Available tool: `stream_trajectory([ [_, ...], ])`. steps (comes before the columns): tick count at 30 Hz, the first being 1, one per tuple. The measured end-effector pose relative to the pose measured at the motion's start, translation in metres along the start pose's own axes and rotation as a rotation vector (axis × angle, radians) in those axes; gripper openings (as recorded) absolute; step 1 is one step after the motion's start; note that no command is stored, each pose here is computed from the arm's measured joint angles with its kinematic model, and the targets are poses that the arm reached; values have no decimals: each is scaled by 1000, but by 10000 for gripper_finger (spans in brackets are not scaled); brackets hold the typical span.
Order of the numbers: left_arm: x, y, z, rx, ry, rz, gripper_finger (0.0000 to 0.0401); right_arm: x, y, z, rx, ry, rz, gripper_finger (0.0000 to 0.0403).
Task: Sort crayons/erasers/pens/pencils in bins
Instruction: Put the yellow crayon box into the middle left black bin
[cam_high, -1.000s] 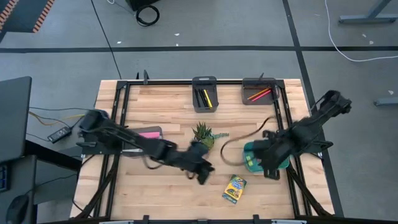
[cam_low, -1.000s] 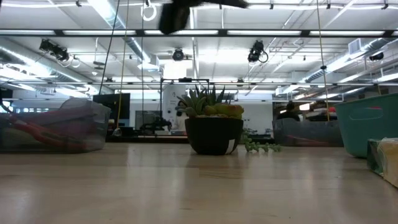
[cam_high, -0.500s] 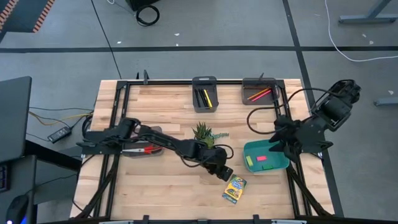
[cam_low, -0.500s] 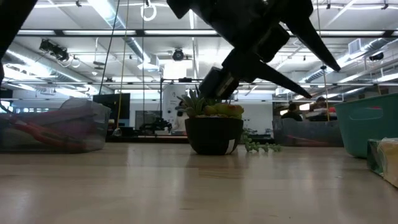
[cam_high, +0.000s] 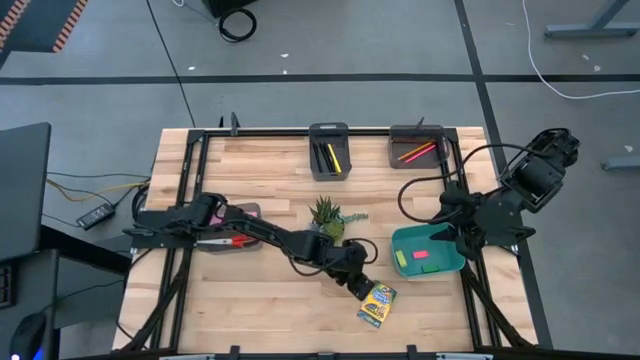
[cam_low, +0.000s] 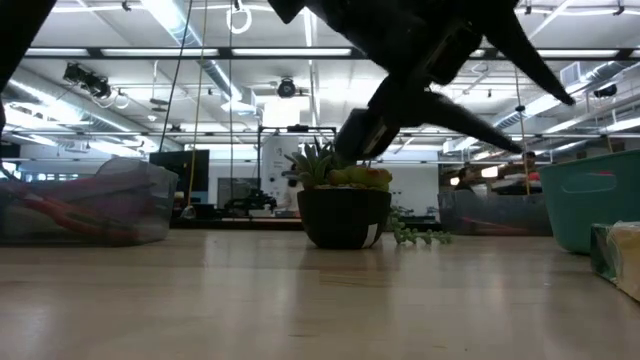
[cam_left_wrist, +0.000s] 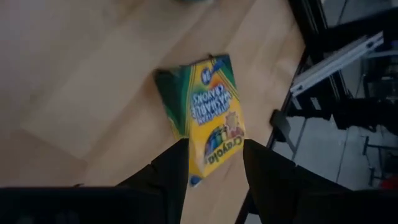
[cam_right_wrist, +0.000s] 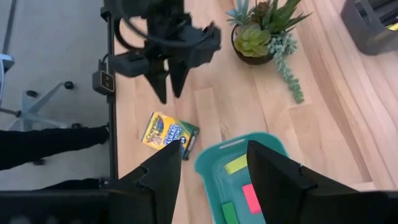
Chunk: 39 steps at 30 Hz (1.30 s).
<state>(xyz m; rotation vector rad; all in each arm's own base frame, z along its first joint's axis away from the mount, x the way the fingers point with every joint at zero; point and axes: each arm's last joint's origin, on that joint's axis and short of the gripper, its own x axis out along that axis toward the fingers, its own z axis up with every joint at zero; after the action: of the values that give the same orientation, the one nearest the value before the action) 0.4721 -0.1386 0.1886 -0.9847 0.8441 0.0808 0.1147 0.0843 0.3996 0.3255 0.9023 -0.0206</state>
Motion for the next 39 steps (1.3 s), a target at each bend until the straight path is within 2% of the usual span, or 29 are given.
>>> stream_trajectory([
  [3,6,2,-6,0,14,7,160,0,0,0,-1,-2,-2,188],
  [8,11,-6,-5,17,-48,-87,162,0,-1,0,-16,-14,-16,188],
  [13,20,-1,-9,0,-57,-61,159,0,-1,1,-36,-36,-39,188],
  [19,29,1,-12,2,-75,-85,156,0,-2,1,-57,-31,-44,188],
  [32,35,6,-18,129,-109,-35,124,0,-2,0,-67,-31,-45,188],
  [37,43,12,-19,128,-103,-28,122,0,-2,0,-64,-30,-45,188],
  [39,50,11,-22,113,-113,-60,129,0,-2,0,-53,-29,-46,188],
])
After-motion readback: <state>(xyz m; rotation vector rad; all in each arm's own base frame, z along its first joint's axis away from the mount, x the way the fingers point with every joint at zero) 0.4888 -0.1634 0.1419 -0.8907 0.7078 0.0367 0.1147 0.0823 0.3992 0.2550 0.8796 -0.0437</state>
